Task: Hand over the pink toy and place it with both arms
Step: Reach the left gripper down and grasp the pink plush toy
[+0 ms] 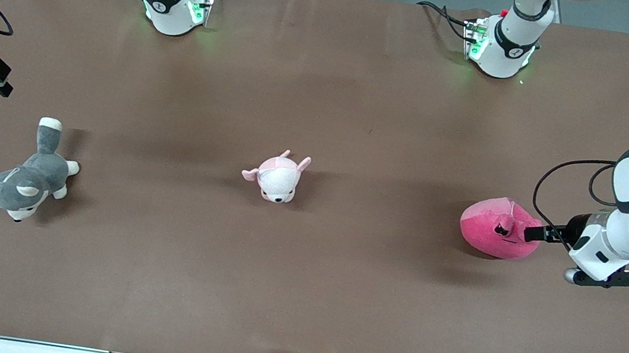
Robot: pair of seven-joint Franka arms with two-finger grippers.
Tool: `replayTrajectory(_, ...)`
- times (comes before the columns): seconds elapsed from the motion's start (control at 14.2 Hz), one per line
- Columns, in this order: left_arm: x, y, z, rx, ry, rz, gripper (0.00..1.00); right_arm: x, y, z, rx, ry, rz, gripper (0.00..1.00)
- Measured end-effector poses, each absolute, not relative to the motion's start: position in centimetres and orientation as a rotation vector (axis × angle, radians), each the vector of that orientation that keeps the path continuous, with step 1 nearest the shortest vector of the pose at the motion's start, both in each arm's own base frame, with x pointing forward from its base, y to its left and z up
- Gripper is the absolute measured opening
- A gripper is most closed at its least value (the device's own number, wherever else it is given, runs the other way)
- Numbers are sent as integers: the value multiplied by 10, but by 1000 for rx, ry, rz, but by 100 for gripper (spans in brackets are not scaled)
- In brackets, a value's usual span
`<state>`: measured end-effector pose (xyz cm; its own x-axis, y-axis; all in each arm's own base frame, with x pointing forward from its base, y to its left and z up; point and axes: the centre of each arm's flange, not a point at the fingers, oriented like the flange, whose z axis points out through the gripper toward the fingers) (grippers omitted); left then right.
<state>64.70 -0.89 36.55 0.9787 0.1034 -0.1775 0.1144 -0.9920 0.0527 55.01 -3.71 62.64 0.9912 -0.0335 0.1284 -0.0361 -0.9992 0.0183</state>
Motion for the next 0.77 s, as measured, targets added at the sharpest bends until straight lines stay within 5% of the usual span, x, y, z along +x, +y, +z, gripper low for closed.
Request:
replayTrajectory(0.42,641,-10,345,3062,197,-259,71,545,-37,624,3106,-53,277,100)
replayTrajectory(0.77,643,-19,346,3061,187,-224,18,522,-36,625,3109,-54,252,100)
